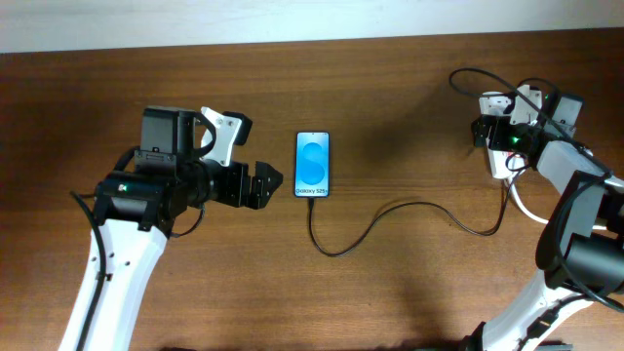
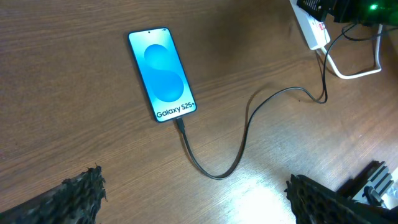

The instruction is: Plug charger to phone and switch on socket

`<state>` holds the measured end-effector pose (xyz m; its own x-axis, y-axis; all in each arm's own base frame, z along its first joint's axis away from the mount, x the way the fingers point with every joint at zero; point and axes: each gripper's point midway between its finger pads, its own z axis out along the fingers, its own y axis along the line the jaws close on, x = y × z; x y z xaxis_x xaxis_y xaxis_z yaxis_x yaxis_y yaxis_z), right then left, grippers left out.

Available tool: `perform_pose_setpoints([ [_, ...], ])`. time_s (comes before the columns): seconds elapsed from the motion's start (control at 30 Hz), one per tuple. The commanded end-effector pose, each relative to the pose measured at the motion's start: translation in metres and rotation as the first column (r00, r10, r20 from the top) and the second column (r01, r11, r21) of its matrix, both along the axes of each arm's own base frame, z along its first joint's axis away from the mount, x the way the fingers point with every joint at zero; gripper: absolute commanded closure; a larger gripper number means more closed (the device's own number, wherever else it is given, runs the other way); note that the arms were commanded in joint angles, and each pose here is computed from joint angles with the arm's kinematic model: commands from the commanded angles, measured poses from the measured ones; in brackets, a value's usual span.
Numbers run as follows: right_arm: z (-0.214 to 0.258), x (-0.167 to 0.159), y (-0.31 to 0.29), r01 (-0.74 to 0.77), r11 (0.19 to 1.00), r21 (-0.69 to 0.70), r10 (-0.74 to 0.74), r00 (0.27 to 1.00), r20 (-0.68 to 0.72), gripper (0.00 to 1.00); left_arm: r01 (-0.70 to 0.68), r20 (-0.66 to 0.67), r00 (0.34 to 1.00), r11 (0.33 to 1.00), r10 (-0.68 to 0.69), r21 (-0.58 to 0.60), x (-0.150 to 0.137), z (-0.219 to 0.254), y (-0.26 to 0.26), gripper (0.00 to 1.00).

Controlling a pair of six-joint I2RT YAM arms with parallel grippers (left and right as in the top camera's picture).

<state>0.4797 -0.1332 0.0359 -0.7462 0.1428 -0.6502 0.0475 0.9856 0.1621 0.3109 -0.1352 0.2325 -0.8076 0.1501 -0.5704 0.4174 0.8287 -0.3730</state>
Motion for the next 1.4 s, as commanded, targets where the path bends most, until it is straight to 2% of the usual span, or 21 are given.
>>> perform_pose_setpoints([
  [0.0,-0.018,-0.009,0.037,-0.062,0.993,0.1,0.069,0.996,-0.061,0.02,0.013,0.01,1.0,1.0,-0.013,-0.011,-0.002,0.003,-0.002,0.01],
  [0.37,-0.023,-0.011,0.063,-0.102,0.988,0.116,0.113,0.989,-0.095,0.02,0.013,0.01,1.0,1.0,-0.013,-0.011,-0.002,0.003,-0.002,0.01],
  [0.73,-0.025,-0.016,0.064,-0.086,0.987,0.133,0.103,0.987,-0.122,0.02,0.013,0.01,1.0,1.0,-0.013,-0.011,-0.002,0.003,-0.002,0.01],
  [0.93,0.0,-0.005,0.031,-0.001,1.0,-0.023,-0.001,0.996,-0.088,0.01,0.013,0.01,1.0,1.0,-0.013,-0.011,-0.002,0.003,-0.002,0.01],
  [1.37,0.033,-0.001,-0.013,0.096,0.992,-0.076,-0.102,0.992,-0.069,0.01,0.013,0.01,1.0,1.0,-0.013,-0.011,-0.002,0.003,-0.002,0.01],
])
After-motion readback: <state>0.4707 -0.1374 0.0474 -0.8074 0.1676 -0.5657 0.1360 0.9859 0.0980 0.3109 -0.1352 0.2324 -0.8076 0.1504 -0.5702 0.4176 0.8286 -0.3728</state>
